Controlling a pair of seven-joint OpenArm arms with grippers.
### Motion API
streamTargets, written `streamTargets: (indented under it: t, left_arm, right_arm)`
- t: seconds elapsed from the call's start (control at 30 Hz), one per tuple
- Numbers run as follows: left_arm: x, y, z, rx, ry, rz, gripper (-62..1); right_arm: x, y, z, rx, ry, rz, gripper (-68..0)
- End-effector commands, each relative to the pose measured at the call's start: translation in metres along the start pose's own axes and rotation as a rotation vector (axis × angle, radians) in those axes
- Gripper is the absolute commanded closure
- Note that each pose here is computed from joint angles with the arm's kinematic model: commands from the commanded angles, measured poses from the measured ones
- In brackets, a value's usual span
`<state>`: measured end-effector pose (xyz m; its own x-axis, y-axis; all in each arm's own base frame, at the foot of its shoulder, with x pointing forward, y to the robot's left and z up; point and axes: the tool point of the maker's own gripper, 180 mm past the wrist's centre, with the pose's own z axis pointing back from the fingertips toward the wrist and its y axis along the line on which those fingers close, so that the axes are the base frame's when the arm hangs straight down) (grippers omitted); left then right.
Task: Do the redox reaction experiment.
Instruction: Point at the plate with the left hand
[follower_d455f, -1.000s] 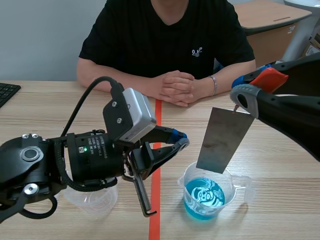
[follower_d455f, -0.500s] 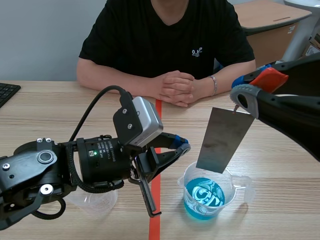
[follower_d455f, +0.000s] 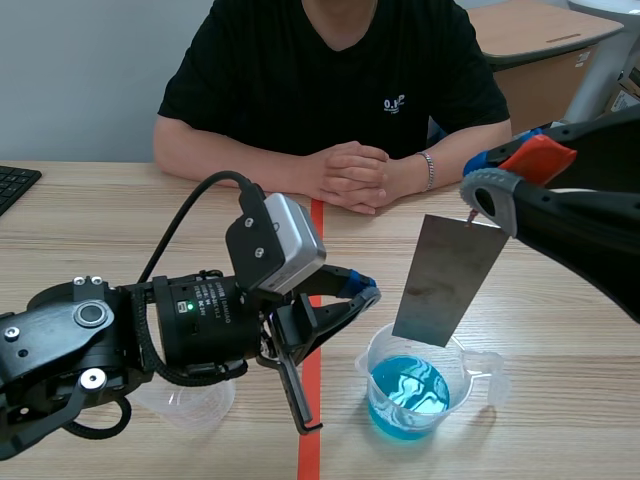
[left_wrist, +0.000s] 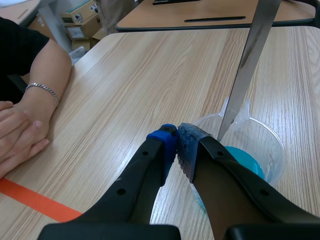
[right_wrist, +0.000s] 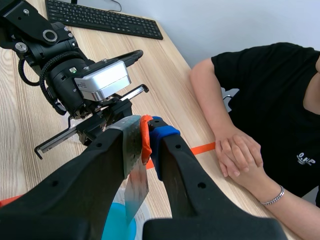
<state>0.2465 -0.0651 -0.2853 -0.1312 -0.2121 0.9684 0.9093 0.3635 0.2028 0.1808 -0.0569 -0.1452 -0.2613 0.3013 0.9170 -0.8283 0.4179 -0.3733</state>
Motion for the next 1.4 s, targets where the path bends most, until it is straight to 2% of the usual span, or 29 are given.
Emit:
streamTargets:
  t: [0.0, 0.53, 0.8, 1.17, 1.37]
  left_arm:
    - [0.013, -0.001, -0.004, -0.006, -0.043, -0.006, -4.2]
    - [0.012, -0.001, -0.003, -0.006, -0.04, -0.007, -4.2]
    - [0.003, 0.003, 0.007, -0.007, -0.004, -0.023, -4.2]
    - [-0.003, 0.015, 0.043, -0.027, 0.066, -0.096, -4.2]
    - [0.001, 0.036, 0.077, 0.003, 0.106, -0.07, -4.2]
  right_arm:
    - [0.007, -0.001, -0.001, 0.002, -0.032, 0.002, -1.5]
    - [0.007, -0.001, -0.001, 0.002, -0.032, 0.002, -1.5]
    - [0.007, -0.001, -0.001, 0.002, -0.032, 0.002, -1.5]
    - [0.007, -0.001, -0.001, 0.002, -0.032, 0.002, -1.5]
    - [0.007, -0.001, -0.001, 0.002, -0.032, 0.002, -1.5]
